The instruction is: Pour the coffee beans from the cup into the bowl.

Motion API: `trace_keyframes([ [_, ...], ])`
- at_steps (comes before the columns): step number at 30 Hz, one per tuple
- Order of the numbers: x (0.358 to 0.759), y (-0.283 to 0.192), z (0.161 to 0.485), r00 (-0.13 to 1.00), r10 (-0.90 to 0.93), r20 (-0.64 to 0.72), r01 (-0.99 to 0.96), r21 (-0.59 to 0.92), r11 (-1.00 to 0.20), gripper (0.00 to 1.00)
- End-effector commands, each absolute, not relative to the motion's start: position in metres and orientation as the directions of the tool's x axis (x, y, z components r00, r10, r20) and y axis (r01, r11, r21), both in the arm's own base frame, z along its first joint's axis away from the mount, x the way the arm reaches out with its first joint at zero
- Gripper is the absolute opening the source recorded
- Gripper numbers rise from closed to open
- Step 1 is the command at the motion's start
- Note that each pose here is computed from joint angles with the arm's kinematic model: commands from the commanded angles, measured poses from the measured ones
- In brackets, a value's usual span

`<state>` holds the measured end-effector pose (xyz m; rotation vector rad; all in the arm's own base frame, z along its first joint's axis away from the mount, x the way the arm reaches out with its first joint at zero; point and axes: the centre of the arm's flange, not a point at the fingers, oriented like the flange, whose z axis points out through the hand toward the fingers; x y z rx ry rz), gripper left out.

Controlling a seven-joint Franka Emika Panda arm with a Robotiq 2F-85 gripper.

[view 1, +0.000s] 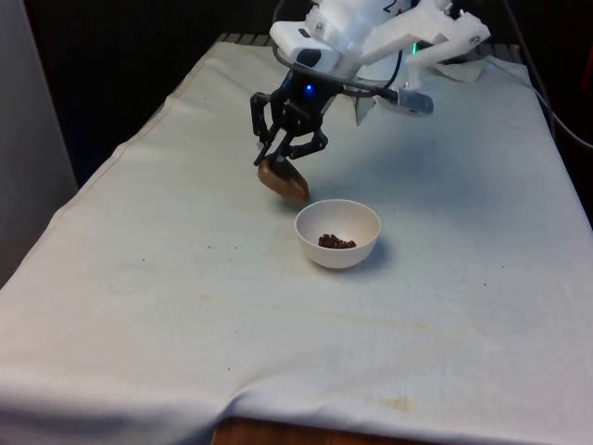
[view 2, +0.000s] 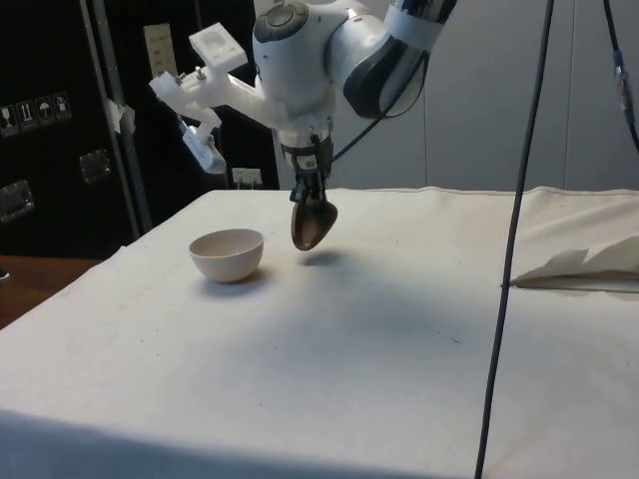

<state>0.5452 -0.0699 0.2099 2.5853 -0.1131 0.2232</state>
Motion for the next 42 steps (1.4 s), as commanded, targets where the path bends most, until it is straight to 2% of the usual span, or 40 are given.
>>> trace_keyframes([
  [1, 0.543, -0.07, 0.208, 0.983, -0.031, 0.18, -0.117, 0.484, -0.867, 0.01],
  [42, 0.534, -0.112, 0.202, 0.99, -0.066, 0.122, -0.1, 0.304, -0.947, 0.01],
])
